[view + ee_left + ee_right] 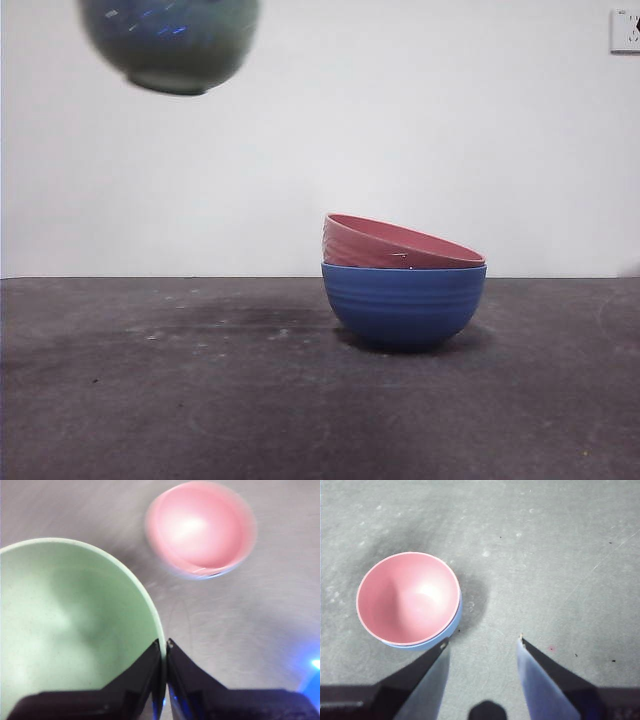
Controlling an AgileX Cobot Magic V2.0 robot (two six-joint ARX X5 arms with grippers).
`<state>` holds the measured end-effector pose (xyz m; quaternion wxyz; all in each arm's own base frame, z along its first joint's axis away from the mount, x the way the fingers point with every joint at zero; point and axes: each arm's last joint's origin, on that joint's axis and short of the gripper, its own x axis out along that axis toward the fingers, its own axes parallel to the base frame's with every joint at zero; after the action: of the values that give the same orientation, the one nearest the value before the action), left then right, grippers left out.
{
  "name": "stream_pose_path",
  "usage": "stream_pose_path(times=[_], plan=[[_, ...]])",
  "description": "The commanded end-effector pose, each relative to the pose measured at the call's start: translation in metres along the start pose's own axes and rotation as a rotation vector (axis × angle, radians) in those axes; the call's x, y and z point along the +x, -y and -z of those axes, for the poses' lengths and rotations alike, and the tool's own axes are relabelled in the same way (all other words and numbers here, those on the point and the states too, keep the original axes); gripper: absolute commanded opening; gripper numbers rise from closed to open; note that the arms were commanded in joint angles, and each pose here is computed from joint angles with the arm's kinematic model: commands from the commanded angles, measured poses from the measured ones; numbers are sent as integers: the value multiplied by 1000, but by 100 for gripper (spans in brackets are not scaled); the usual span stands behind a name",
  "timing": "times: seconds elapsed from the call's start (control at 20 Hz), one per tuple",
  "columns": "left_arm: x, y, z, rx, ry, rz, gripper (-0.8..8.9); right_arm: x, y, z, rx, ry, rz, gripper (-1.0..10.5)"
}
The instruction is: Pick up the green bowl on the top,put the green bowl on the left,pick up the red bowl in the middle,put the red bowl on the right
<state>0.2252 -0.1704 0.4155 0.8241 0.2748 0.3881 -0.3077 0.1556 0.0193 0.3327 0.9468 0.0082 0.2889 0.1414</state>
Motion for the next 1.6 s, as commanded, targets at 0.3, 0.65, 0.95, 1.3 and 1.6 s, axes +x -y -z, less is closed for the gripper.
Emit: stream_pose_path(times=[0.3, 0.65, 0.95, 1.3, 1.6], plan=[[81, 8, 57, -124, 6, -36, -9, 2, 0, -1, 4, -1, 0, 220], [142, 14, 102, -153, -3, -87, -9, 18, 3, -1, 19, -60, -8, 221], [148, 12, 110, -177, 22, 43, -9, 30, 6, -5, 22, -60, -11, 221], [165, 14, 114, -178, -44, 57, 31, 31, 4, -6, 22, -57, -62, 221], [158, 12, 114, -234, -46, 46, 410, 32, -6, -13, -17, 9, -179, 222]])
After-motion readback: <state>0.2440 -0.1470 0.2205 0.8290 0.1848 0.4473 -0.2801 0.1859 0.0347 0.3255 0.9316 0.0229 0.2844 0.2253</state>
